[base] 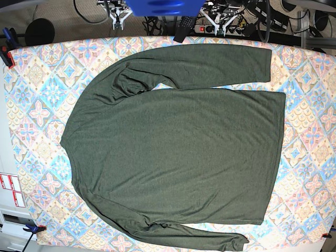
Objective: Fold the T-shirt properly
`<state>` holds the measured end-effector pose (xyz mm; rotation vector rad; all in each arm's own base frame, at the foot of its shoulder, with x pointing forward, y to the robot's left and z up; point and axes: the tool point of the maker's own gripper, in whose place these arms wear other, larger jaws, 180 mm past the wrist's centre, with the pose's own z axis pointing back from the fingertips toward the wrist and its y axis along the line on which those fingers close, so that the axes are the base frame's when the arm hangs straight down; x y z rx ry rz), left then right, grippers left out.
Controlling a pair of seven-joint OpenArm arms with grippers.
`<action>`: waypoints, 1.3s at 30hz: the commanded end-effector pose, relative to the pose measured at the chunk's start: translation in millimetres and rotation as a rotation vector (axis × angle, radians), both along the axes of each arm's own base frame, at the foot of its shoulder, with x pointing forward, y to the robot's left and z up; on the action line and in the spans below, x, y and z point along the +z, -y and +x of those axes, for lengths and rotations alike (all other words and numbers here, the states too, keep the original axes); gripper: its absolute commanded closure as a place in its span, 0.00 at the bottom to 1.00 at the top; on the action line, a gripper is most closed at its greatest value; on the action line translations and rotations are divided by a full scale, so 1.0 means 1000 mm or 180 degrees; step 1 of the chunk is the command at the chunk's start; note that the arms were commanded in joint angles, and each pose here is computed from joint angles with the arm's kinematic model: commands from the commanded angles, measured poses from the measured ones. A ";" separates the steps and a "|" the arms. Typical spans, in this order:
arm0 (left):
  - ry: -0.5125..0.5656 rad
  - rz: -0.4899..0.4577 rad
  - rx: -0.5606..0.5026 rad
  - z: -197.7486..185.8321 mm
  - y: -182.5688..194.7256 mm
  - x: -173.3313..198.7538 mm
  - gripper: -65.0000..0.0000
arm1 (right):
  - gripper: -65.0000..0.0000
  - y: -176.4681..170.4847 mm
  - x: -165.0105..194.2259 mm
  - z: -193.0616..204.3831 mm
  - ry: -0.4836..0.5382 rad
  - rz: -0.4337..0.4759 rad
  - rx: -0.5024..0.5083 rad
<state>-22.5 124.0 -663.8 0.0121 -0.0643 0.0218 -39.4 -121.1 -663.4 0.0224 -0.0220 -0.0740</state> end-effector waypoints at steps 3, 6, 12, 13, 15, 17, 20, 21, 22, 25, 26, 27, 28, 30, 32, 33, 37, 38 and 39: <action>0.0007 0.0017 0.0006 -0.001 -0.002 0.000 1.00 | 1.00 0.003 0.000 0.001 0.0014 -0.0019 0.0020; 0.0007 0.0017 0.0011 -0.001 -0.002 0.000 1.00 | 1.00 0.003 0.000 0.001 0.0019 -0.0019 0.0020; 0.0007 0.0017 0.0016 -0.001 -0.002 0.000 1.00 | 1.00 0.003 0.000 0.001 0.0024 -0.0020 0.0020; 0.0007 0.0017 0.0016 -0.001 -0.002 0.000 1.00 | 1.00 0.003 0.000 0.001 0.0024 -0.0020 0.0020; 0.0002 0.0017 0.0016 -0.002 -0.002 0.000 1.00 | 1.00 0.003 0.000 0.001 0.0029 -0.0020 0.0020; -0.0018 0.0017 0.0016 -0.006 -0.002 0.000 1.00 | 1.00 0.003 0.000 0.002 0.0034 -0.0020 0.0020; -0.0027 0.0018 0.0016 -0.009 -0.002 0.001 1.00 | 1.00 0.003 0.000 0.002 0.0034 -0.0020 0.0020; -0.0027 0.0018 0.0011 -0.009 -0.002 0.001 1.00 | 1.00 0.003 0.000 0.002 0.0034 -0.0020 0.0020; -0.0032 0.0018 0.0001 -0.010 -0.002 0.001 1.00 | 1.00 0.003 0.000 0.002 0.0034 -0.0020 0.0020; -0.0032 0.0022 0.0005 -0.010 -0.003 0.001 1.00 | 1.00 0.003 0.000 0.002 0.0034 -0.0020 0.0020; -0.0042 0.0022 0.0005 -0.012 -0.003 0.001 1.00 | 1.00 0.003 0.000 0.001 0.0029 -0.0020 0.0020; -0.0071 0.0032 -0.0001 -0.018 -0.005 0.001 1.00 | 1.00 0.003 0.001 -0.006 -0.0005 -0.0020 0.0020; -0.0086 0.0071 -0.0007 -0.022 -0.013 0.002 1.00 | 1.00 0.003 0.001 -0.014 -0.0035 -0.0021 0.0020; -0.0057 0.0100 -0.0022 -0.021 -0.019 0.002 1.00 | 1.00 0.004 0.002 -0.018 -0.0011 -0.0029 0.0021; -0.0037 0.0115 -0.0033 -0.029 -0.022 0.004 1.00 | 1.00 0.007 0.004 -0.025 0.0023 -0.0047 0.0025; 0.0012 0.0121 -0.0037 -0.028 -0.023 0.005 1.00 | 1.00 0.008 0.006 -0.028 0.0042 -0.0054 0.0028; 0.0124 0.0211 -0.0080 -0.039 -0.042 0.014 1.00 | 1.00 0.029 0.010 -0.030 0.0134 -0.0165 0.0064; 0.0143 0.0215 -0.0086 -0.041 -0.043 0.016 1.00 | 1.00 0.033 0.012 -0.031 0.0153 -0.0188 0.0058; 0.0168 0.0246 -0.0104 -0.044 -0.049 0.019 1.00 | 1.00 0.035 0.013 -0.033 0.0163 -0.0198 0.0059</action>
